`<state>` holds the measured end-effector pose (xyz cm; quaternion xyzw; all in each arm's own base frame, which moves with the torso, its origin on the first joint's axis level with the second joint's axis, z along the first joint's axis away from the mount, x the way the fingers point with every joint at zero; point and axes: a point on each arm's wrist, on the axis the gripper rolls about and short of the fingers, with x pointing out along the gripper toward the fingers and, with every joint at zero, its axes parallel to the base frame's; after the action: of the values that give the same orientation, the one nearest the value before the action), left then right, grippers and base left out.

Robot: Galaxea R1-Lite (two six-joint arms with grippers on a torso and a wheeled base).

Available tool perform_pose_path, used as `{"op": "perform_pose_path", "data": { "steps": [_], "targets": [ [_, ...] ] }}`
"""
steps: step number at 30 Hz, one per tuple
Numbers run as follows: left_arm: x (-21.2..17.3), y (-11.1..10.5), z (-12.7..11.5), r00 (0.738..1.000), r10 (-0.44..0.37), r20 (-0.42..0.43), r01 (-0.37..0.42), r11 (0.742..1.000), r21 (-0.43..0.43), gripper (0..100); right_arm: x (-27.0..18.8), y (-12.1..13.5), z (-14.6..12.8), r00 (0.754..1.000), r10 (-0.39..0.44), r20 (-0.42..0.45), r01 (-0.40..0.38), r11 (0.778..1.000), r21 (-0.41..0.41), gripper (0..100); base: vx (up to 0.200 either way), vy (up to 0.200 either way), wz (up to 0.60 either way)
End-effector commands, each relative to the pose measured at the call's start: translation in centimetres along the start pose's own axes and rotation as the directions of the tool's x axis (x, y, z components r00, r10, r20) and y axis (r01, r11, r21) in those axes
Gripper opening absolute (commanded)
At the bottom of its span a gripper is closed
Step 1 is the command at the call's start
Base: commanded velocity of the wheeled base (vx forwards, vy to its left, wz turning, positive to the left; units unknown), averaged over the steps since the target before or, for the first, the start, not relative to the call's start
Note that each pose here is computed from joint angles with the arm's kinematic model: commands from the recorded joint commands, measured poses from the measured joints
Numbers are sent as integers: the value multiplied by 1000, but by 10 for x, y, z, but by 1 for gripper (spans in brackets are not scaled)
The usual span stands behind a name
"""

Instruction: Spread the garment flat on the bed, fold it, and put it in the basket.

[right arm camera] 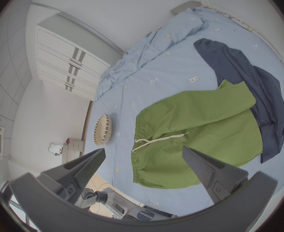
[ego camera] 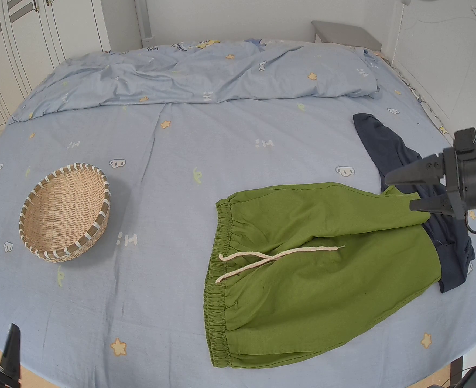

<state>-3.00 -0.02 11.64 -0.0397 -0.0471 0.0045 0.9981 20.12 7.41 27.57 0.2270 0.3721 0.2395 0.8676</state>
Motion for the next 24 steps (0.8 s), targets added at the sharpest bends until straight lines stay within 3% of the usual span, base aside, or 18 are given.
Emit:
{"op": "perform_pose_path", "data": {
  "steps": [1, 2, 4, 6, 7, 8, 9, 10, 11, 12, 13, 14, 16, 17, 18, 22, 24],
  "targets": [
    [62, -9, 66, 959, -129, -251, 80, 977, -198, 100, -39, -31, -40, 978, 91, 188, -78, 994, -76, 100, 0, 0, 0],
    [72, -9, 65, 943, -148, -299, 77, 968, -237, 100, -39, -32, -41, 974, 98, 206, -80, 992, -94, 100, 0, 0, 0],
    [98, -14, 63, 873, -272, -406, 129, 929, -346, 100, -35, -34, -41, 956, 131, 262, -98, 986, -135, 100, 0, 0, 0],
    [116, -25, 58, 759, -440, -479, 201, 859, -471, 100, -31, -37, -39, 938, 160, 307, -113, 980, -166, 100, 0, 0, 0],
    [116, -25, 58, 759, -440, -479, 201, 859, -471, 100, -31, -37, -39, 938, 160, 307, -113, 980, -166, 100, 0, 0, 0],
    [125, -37, 50, 633, -570, -524, 226, 783, -579, 100, -27, -39, -40, 935, 172, 311, -120, 977, -178, 100, 0, 0, 0],
    [126, -42, 46, 577, -615, -538, 236, 756, -610, 100, -24, -40, -41, 939, 174, 298, -124, 976, -180, 100, 0, 0, 0],
    [127, -51, 39, 473, -680, -561, 260, 716, -648, 100, -21, -41, -43, 943, 181, 279, -135, 975, -179, 100, 0, 0, 0],
    [127, -58, 34, 398, -715, -575, 283, 692, -664, 100, -19, -39, -46, 946, 195, 260, -150, 971, -184, 100, 0, 0, 0],
    [128, -64, 30, 343, -735, -585, 299, 676, -673, 100, -17, -38, -48, 948, 206, 244, -162, 969, -189, 100, 0, 0, 0],
    [128, -64, 30, 343, -735, -585, 299, 676, -673, 100, -17, -38, -48, 948, 206, 244, -162, 969, -189, 100, 0, 0, 0],
    [134, -77, 21, 252, -756, -605, 314, 655, -688, 100, -14, -37, -52, 951, 216, 219, -175, 966, -191, 100, 0, 0, 0],
    [143, -87, 10, 203, -748, -631, 303, 661, -686, 100, -12, -37, -53, 953, 214, 213, -174, 966, -189, 100, 0, 0, 0],
    [143, -87, 10, 203, -748, -631, 303, 661, -686, 100, -12, -37, -53, 953, 214, 213, -174, 966, -189, 100, 0, 0, 0],
    [158, -98, -6, 166, -730, -663, 277, 679, -680, 100, -9, -39, -53, 957, 205, 205, -168, 968, -185, 100, 0, 0, 0],
    [182, -115, -41, 98, -693, -715, 221, 715, -663, 100, -6, -46, -54, 963, 178, 201, -132, 966, -222, 100, 0, 0, 0],
    [184, -118, -47, 83, -685, -724, 212, 722, -659, 100, -5, -48, -54, 964, 172, 201, -125, 967, -224, 100, 0, 0, 0]
  ]
}}
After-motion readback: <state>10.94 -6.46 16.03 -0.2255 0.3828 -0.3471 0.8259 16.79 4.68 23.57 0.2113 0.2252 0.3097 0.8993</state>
